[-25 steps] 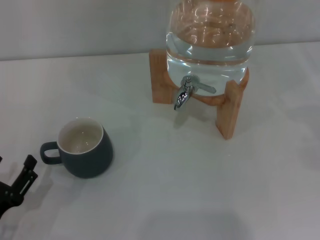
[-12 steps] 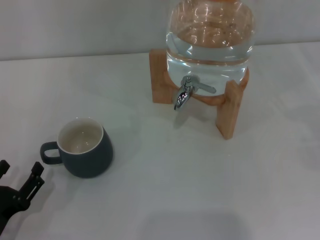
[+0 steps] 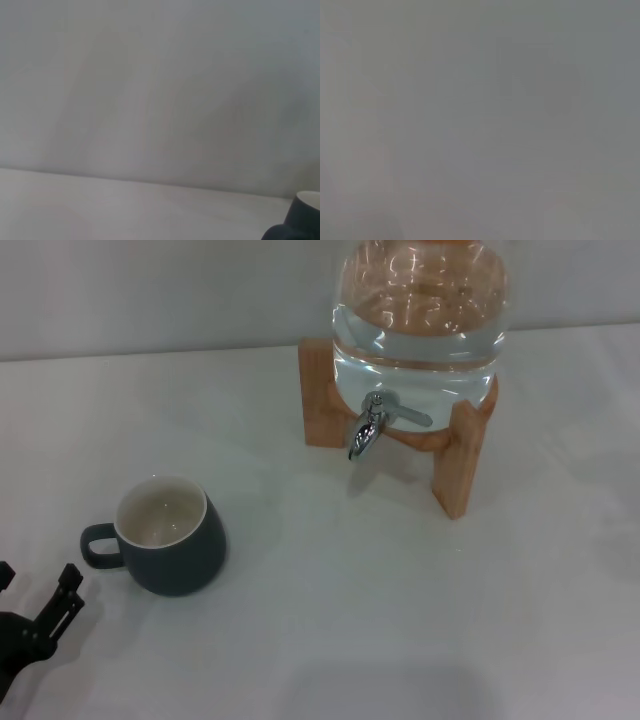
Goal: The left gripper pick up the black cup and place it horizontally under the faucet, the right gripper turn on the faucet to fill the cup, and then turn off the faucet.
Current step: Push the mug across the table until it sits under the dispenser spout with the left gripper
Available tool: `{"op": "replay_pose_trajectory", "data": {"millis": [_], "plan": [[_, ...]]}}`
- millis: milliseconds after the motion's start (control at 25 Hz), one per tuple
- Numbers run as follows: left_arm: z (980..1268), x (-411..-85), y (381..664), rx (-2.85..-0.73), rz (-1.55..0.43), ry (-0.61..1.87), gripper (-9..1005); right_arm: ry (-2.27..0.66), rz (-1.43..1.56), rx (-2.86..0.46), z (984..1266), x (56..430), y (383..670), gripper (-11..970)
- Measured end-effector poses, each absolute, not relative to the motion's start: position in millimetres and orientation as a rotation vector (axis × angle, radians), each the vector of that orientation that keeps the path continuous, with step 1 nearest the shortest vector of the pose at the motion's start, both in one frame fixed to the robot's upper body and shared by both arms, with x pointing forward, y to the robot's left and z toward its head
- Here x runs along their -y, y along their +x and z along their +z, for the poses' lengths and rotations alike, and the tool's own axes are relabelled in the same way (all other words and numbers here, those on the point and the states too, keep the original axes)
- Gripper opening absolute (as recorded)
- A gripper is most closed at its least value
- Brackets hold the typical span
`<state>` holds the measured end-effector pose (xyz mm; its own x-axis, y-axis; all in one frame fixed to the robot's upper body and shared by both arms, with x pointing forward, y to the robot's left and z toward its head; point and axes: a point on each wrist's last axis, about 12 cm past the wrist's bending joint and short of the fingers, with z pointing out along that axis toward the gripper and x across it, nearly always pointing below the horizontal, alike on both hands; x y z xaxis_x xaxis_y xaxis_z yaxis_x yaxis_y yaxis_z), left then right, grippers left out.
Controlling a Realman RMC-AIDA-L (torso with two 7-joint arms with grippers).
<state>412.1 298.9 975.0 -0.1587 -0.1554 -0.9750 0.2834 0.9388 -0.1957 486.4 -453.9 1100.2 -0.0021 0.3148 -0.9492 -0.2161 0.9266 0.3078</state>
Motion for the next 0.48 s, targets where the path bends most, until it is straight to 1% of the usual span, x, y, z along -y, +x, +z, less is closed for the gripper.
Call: {"op": "replay_pose_trajectory", "data": {"millis": [480], "plan": [[977.1,-296.3,417.5,-1.675,-0.395,0.112,853,0.081,0.419,-1.515,1100.3,453.8,486.3,841]]}}
